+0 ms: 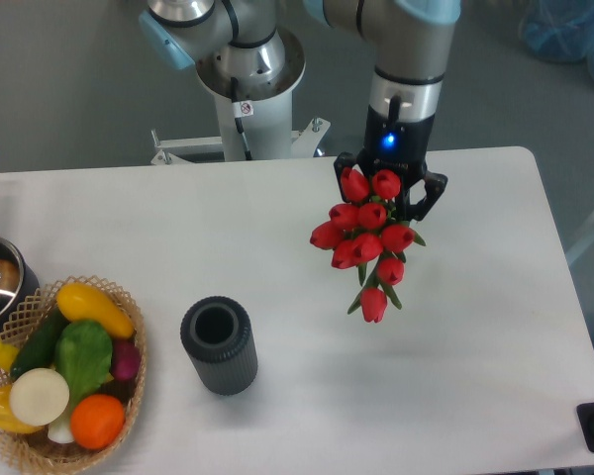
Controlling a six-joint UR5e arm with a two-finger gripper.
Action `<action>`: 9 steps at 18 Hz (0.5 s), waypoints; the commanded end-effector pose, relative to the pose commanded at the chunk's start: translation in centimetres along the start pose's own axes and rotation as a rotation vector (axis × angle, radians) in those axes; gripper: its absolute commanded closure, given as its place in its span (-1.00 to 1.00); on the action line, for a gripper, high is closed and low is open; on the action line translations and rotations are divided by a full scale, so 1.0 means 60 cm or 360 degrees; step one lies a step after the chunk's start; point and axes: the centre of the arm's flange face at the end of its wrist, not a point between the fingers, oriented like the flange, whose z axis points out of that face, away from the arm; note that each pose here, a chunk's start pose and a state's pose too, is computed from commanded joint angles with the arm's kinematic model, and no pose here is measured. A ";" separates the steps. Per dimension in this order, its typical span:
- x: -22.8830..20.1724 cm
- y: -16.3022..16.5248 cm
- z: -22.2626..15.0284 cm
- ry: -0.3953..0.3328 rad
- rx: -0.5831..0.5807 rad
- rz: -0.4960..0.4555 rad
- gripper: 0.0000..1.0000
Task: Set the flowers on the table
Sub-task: 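Swing the gripper with the tulips away from the black vase and lower, then lower the tulips onto the table and open the gripper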
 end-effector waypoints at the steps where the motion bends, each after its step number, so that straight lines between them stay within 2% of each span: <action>1: -0.004 0.003 0.011 0.0009 -0.0031 -0.0006 -0.03; 5: -0.018 0.011 0.054 0.0049 -0.0115 -0.0020 -0.03; 9: -0.025 0.012 0.120 0.0149 -0.0174 -0.0029 -0.04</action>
